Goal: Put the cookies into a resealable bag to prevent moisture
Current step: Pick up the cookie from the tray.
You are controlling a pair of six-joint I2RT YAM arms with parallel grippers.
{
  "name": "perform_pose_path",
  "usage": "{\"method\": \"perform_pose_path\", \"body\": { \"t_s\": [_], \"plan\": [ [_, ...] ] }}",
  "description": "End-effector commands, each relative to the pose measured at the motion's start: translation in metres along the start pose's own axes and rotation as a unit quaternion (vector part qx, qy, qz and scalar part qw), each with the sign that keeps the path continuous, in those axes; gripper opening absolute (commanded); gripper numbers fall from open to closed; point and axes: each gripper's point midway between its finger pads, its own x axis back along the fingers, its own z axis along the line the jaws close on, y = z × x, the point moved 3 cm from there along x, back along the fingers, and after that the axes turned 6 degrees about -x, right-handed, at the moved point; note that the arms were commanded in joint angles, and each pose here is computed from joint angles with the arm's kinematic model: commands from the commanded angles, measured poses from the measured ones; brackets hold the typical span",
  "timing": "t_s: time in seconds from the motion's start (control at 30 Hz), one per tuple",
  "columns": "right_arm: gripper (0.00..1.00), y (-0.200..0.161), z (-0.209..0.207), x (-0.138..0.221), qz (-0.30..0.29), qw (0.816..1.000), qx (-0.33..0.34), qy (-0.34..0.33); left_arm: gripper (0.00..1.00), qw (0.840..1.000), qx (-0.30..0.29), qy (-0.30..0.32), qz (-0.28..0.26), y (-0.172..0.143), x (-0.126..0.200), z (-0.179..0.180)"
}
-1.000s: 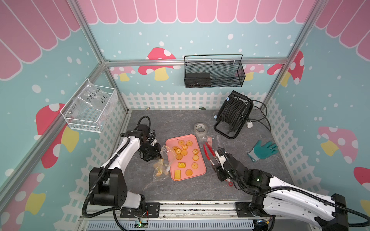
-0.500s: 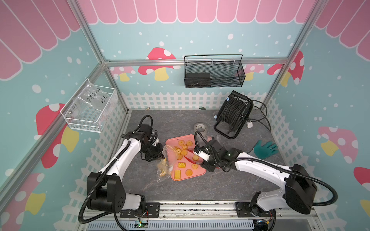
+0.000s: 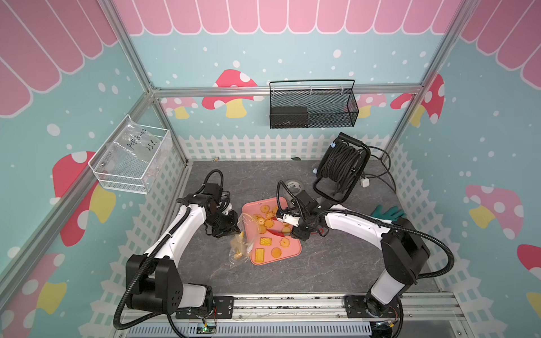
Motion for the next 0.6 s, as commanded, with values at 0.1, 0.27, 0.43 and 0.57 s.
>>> {"method": "perform_pose_path", "body": {
  "t_s": [0.1,0.27,0.43,0.57],
  "plan": [
    [0.65,0.009,-0.011,-0.004,0.008,1.000,0.014,-0.003,0.00,1.000,-0.009,-0.009,-0.007,-0.002,0.002,-0.005],
    [0.63,0.014,-0.008,-0.008,0.005,1.000,0.013,0.019,0.01,1.000,-0.010,-0.010,-0.009,-0.001,0.001,-0.008],
    [0.60,0.016,-0.006,-0.011,0.010,0.999,0.016,0.031,0.00,1.000,-0.012,-0.009,-0.009,0.001,0.001,-0.009],
    [0.57,0.018,-0.007,-0.008,0.008,0.999,0.014,0.031,0.00,1.000,-0.013,-0.004,-0.017,0.001,0.000,-0.008]
  ]
}}
